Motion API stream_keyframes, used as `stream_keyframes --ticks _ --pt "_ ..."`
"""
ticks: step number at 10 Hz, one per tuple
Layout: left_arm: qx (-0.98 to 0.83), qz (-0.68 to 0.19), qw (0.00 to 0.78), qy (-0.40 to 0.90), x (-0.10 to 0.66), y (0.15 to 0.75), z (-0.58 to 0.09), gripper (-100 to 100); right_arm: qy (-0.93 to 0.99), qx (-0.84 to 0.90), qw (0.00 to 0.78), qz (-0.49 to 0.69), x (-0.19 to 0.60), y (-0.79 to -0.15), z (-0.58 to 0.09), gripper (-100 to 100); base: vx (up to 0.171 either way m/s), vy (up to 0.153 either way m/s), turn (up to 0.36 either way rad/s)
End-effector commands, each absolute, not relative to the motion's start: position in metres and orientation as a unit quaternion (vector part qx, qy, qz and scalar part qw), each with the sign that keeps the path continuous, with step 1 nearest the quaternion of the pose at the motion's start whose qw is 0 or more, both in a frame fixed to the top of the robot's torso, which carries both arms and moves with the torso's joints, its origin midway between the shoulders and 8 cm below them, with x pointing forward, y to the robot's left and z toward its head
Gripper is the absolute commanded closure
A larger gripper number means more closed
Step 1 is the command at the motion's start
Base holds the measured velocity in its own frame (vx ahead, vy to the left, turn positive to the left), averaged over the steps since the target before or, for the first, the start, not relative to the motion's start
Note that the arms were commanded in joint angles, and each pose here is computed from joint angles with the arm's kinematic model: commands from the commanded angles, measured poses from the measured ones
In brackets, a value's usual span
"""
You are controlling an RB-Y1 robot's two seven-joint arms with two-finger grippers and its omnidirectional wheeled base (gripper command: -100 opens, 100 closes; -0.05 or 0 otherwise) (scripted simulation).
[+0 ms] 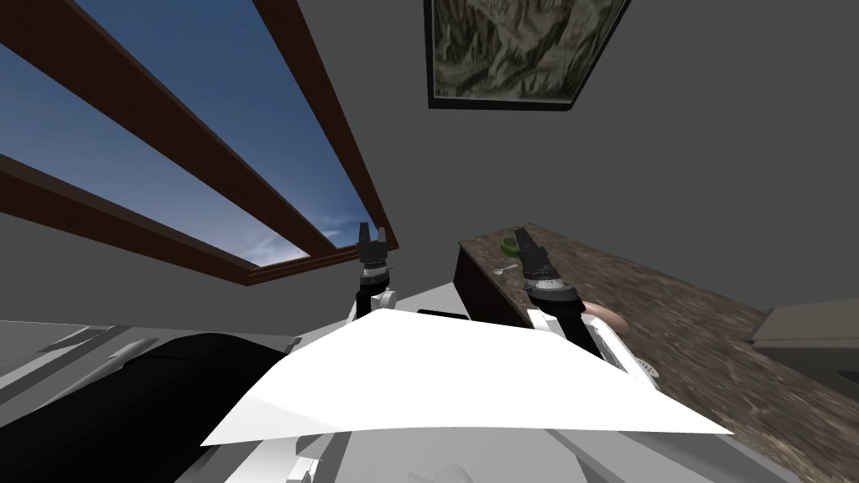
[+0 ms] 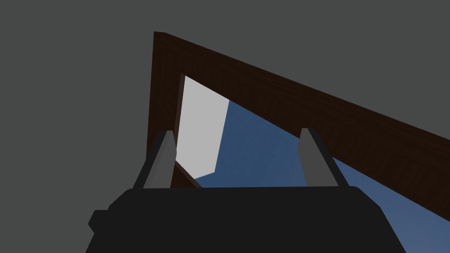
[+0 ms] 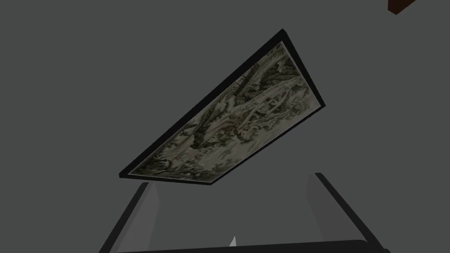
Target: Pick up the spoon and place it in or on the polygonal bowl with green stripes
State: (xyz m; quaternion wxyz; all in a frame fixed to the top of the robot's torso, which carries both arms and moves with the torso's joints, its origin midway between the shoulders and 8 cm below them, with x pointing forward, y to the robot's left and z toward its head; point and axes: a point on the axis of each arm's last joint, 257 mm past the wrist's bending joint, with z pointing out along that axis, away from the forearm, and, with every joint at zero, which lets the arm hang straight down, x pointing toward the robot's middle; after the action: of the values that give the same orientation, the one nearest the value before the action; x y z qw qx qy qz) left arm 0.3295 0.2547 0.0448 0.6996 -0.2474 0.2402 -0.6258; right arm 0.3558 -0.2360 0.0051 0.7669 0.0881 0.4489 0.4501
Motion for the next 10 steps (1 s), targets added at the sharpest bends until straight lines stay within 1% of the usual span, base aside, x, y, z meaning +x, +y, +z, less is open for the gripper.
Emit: stream_keyframes --ticks 1,9,10 --pt "-0.247 -0.626 0.700 0.240 0.329 0.255 0.045 0 0.464 0.069 0.766 0.440 0.357 -0.234 -0.003 -100 0.009 0.006 0.017" --pt "-0.247 -0.626 0.700 0.240 0.329 0.255 0.045 0 0.564 -0.084 0.744 0.347 0.359 -0.234 -0.064 -100 0.012 0.007 0.034" --pt "-0.247 -0.626 0.700 0.240 0.329 0.255 0.045 0 0.583 -0.115 0.735 0.326 0.359 -0.239 -0.080 -100 0.014 0.012 0.052"
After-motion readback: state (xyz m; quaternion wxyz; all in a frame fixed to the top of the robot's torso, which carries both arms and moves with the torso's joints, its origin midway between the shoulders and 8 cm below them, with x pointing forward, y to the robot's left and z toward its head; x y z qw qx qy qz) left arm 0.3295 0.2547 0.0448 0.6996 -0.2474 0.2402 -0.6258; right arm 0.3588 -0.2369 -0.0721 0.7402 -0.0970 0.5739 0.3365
